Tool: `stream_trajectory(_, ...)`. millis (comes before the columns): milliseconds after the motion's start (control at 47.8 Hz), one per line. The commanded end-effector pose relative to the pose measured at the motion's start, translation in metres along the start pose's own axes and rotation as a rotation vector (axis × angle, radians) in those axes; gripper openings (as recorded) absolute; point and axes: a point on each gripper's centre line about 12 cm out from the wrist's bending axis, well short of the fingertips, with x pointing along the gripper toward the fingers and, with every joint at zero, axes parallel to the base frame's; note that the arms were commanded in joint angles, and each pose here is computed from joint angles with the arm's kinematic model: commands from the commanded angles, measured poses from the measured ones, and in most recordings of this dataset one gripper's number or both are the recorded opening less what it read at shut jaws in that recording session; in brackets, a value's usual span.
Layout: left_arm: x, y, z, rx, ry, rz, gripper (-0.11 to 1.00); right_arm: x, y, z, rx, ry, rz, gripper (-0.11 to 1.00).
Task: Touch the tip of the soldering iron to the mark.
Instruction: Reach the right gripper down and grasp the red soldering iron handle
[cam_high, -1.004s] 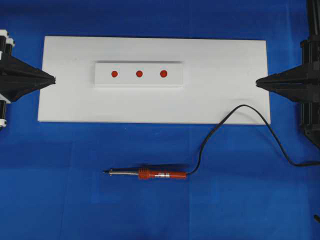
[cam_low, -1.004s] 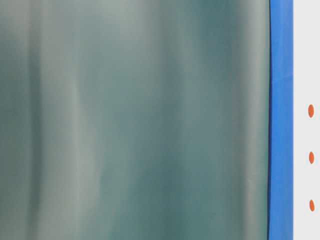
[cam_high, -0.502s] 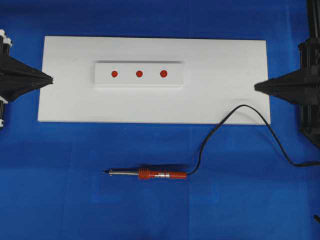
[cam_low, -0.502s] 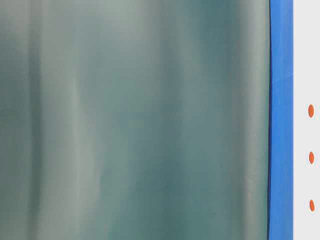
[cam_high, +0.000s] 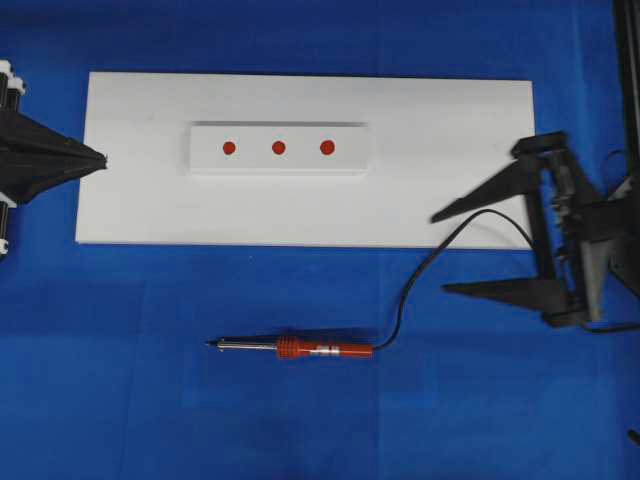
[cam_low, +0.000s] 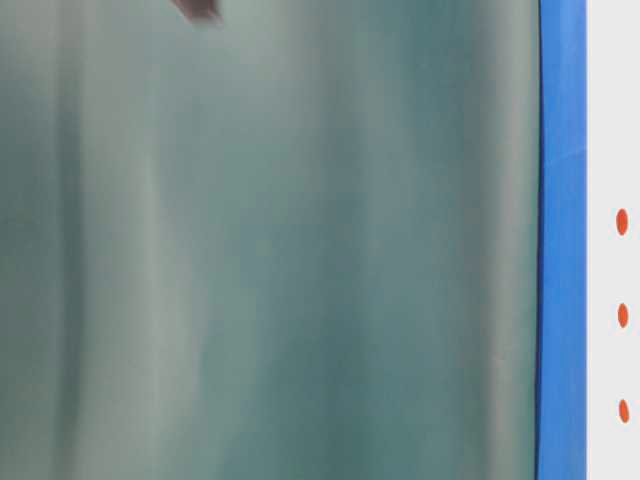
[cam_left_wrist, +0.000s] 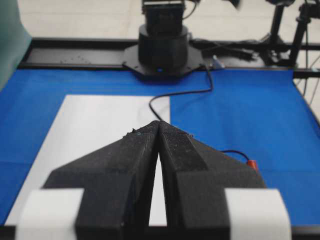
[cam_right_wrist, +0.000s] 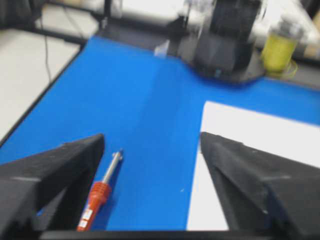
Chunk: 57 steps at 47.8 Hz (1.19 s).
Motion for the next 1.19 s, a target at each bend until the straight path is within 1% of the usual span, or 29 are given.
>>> stream_trajectory(0,0.002,0.0,0.003,-0.003,-0.008,-0.001,0.02,0.018,0.001,0.004,0.034,0.031,-0.004,0.93)
stream_trajectory(21,0.002,0.0,0.003,-0.003,-0.008,-0.002,0.02,0.023,0.001,0.002,0.043,0.047,-0.006,0.94)
stream_trajectory(126,0.001,0.0,0.004,-0.006,-0.014,-0.001,0.02,0.047,0.001,-0.009,0.085,0.145,-0.016,0.89)
stream_trajectory(209,0.001,0.0,0.004,-0.006,-0.012,-0.001,0.02,0.066,0.003,-0.017,0.111,0.213,-0.017,0.9)
stream_trajectory(418,0.0,0.0,0.002,-0.005,-0.009,-0.002,0.02,0.109,0.017,-0.034,0.156,0.389,-0.003,0.9)
stream_trajectory(565,0.0,0.0,0.002,-0.006,-0.008,-0.001,0.02,0.135,0.026,-0.054,0.213,0.502,-0.013,0.9)
stream_trajectory(753,0.0,0.0,0.001,-0.005,-0.006,-0.002,0.02,0.158,0.031,-0.078,0.265,0.576,-0.032,0.9)
stream_trajectory(921,0.0,0.0,0.001,-0.006,-0.009,-0.001,0.02,0.173,0.036,-0.101,0.315,0.629,-0.051,0.9)
stream_trajectory(1172,-0.001,0.0,-0.002,-0.008,0.0,-0.001,0.02,0.182,0.04,-0.131,0.353,0.695,-0.076,0.9)
